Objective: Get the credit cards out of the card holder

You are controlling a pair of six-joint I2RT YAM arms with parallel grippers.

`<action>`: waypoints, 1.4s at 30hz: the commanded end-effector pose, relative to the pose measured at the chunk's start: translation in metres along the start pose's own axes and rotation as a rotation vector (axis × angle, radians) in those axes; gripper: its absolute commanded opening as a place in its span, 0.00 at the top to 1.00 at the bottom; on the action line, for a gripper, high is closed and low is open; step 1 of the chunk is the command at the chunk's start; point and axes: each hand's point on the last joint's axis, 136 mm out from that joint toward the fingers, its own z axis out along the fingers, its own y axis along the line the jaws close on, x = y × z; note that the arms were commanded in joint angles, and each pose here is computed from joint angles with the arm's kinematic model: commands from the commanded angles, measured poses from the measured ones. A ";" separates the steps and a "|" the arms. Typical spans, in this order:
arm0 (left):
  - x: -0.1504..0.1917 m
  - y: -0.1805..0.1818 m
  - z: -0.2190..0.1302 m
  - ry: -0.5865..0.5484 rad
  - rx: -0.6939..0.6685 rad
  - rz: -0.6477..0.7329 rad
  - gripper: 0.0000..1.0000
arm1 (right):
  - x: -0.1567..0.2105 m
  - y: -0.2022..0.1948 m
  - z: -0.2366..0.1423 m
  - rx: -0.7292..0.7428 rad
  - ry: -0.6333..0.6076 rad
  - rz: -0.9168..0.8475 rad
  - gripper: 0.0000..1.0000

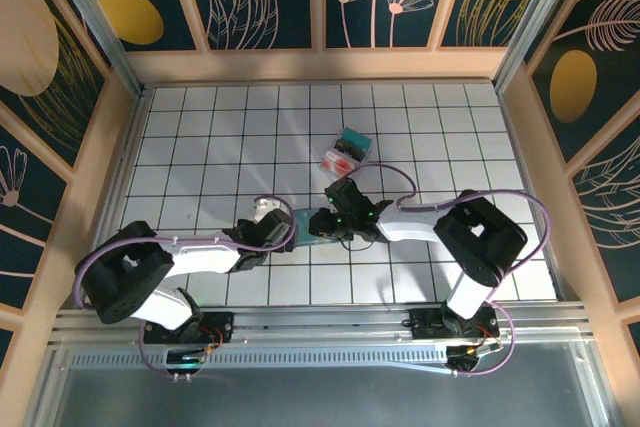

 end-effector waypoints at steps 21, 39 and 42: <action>0.010 -0.003 0.003 0.047 -0.009 0.034 0.01 | -0.003 0.026 0.003 -0.139 0.015 0.015 0.68; 0.013 -0.003 0.006 0.059 -0.021 0.039 0.01 | -0.005 0.044 -0.002 -0.210 0.003 -0.007 0.75; 0.012 -0.002 0.006 0.060 -0.029 0.042 0.01 | -0.005 0.056 -0.011 -0.282 0.002 -0.029 0.76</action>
